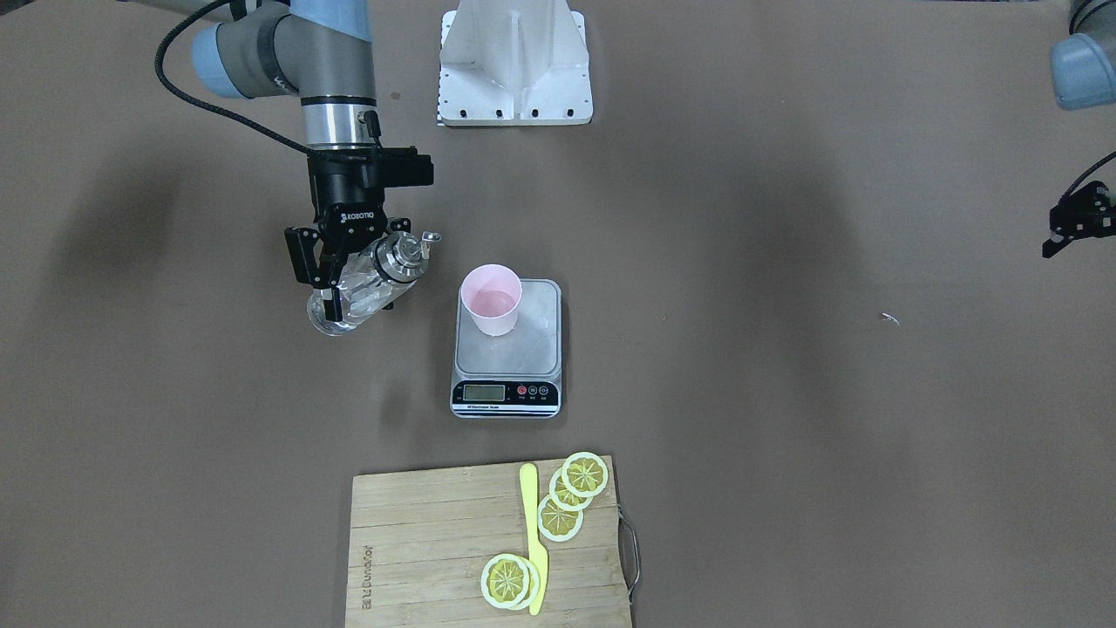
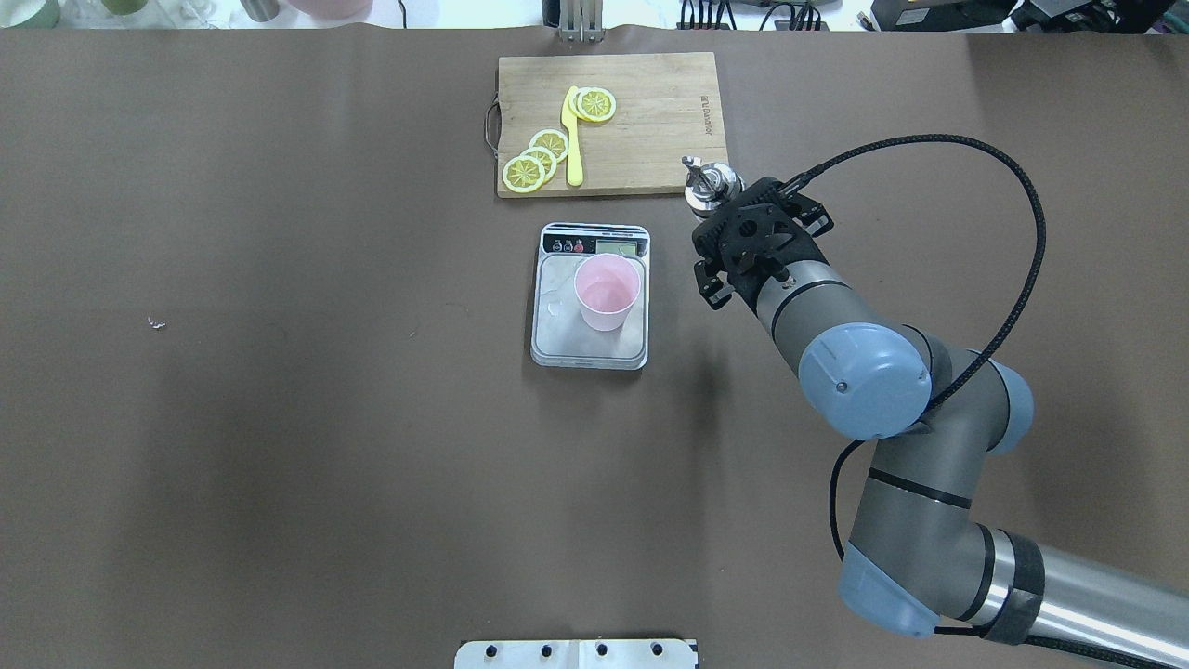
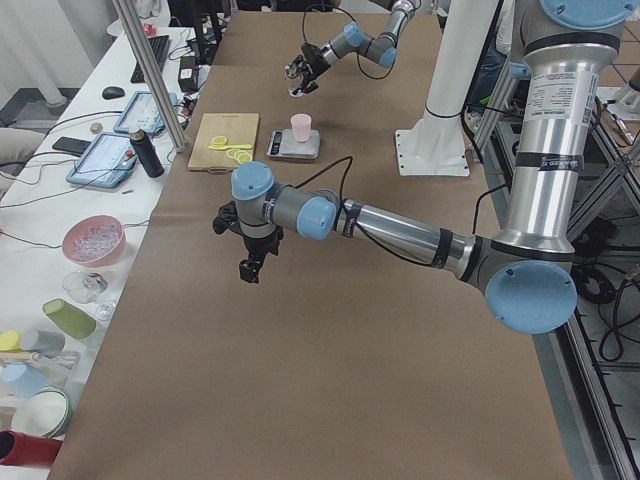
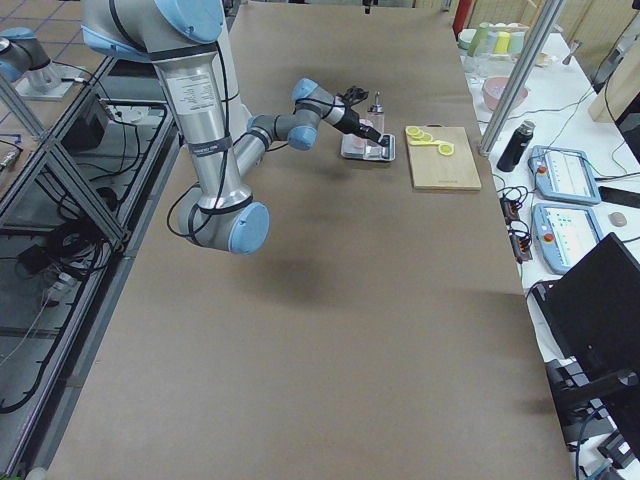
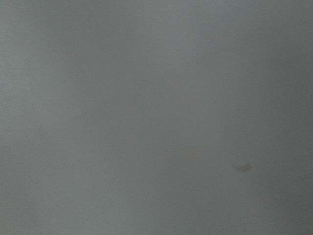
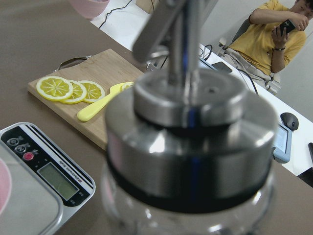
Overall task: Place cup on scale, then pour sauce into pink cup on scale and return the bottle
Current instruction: 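Carry the upright sauce dispenser away from the scale with the right gripper, then lower the sauce dispenser onto the table with the right gripper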
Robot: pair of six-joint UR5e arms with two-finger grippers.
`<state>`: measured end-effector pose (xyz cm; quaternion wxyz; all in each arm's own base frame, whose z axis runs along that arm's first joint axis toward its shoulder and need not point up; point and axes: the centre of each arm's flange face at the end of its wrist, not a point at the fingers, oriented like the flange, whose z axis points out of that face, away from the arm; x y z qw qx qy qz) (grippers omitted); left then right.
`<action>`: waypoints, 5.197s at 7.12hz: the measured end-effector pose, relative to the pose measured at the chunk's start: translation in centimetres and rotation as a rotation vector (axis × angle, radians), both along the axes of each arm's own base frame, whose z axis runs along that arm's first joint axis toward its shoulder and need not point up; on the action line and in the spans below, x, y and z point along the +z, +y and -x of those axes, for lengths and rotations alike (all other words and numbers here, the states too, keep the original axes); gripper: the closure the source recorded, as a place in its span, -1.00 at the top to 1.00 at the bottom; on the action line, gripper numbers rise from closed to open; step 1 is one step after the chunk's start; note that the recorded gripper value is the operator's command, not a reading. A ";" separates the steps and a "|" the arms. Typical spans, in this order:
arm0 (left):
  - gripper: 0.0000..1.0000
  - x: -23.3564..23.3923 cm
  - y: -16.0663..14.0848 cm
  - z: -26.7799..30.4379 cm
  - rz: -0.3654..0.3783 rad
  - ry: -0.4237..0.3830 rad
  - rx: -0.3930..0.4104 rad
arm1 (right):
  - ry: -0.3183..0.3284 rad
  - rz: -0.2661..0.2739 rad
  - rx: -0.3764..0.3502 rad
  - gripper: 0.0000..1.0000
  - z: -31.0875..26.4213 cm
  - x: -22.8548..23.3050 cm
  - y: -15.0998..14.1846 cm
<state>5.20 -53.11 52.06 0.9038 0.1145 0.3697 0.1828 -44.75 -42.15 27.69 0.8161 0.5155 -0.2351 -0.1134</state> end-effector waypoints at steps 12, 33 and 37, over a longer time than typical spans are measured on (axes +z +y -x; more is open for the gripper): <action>0.98 3.2 -0.6 -0.2 0.004 0.000 0.000 | -0.481 0.054 0.050 -0.71 -1.0 8.8 0.2; 0.98 4.5 -1.1 -0.4 -0.021 0.009 0.001 | -0.449 0.116 0.058 0.21 -1.1 17.8 1.2; 0.98 4.3 -1.1 -0.4 -0.024 0.009 0.001 | -0.448 0.112 0.056 0.98 -1.0 17.6 1.2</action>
